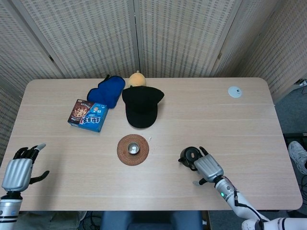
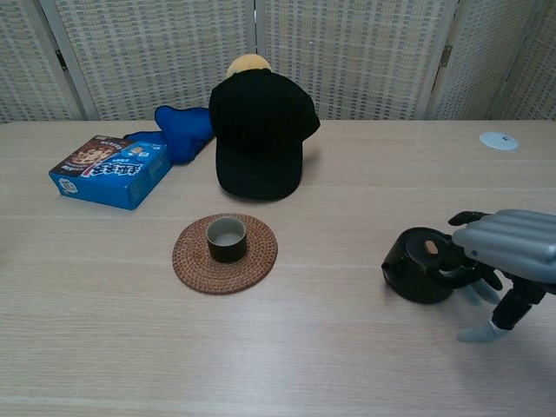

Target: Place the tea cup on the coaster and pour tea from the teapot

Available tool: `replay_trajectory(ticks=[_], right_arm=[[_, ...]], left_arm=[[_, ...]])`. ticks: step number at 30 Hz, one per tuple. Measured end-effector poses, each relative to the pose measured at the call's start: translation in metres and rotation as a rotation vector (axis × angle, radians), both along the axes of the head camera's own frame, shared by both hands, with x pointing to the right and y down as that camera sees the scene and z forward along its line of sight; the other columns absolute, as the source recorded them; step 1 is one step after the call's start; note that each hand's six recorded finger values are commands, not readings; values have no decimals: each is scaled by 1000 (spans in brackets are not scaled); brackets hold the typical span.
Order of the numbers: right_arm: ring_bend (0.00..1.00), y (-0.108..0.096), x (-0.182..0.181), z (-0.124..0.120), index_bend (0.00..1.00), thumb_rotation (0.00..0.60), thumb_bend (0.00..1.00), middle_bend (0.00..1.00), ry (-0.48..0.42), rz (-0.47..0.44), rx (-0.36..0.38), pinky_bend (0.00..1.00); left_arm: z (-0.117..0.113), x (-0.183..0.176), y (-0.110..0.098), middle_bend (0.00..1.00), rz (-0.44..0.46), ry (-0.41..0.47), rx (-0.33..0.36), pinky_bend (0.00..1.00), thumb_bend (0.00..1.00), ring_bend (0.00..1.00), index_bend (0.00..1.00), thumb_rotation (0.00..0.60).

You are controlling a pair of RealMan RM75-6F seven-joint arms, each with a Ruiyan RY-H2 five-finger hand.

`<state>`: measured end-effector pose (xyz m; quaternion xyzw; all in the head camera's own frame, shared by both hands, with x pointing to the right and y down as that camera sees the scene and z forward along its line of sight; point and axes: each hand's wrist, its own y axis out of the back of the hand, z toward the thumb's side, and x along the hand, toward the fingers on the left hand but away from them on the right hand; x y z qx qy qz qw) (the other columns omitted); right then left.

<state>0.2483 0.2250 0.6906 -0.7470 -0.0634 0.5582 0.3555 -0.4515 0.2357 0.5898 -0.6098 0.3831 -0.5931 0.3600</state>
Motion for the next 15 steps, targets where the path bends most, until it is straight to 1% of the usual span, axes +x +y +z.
replay_trajectory(ticks=[1, 3, 7, 10, 15], right_arm=[[650, -1, 0, 0, 749, 558, 0, 762, -3, 6, 1, 0], [703, -4, -1, 1, 804, 597, 0, 811, -11, 24, 0, 0], [813, -12, -5, 2, 920, 600, 0, 914, -38, 59, -1, 0], [848, -20, -8, 3, 965, 600, 0, 954, -56, 76, 8, 0], [865, -33, -14, 8, 986, 600, 0, 974, -80, 100, 6, 0]], left_arm=[[0, 0, 0, 233, 0, -3, 2, 149, 173, 294, 175, 600], [-1, -1, 0, 233, 0, -9, 6, 146, 173, 293, 175, 600], [-3, -4, 0, 233, -9, -15, 9, 144, 173, 293, 175, 600], [-3, -5, 1, 233, -12, -18, 8, 143, 173, 294, 175, 600], [-4, -7, 1, 232, -14, -25, 7, 140, 173, 293, 174, 600]])
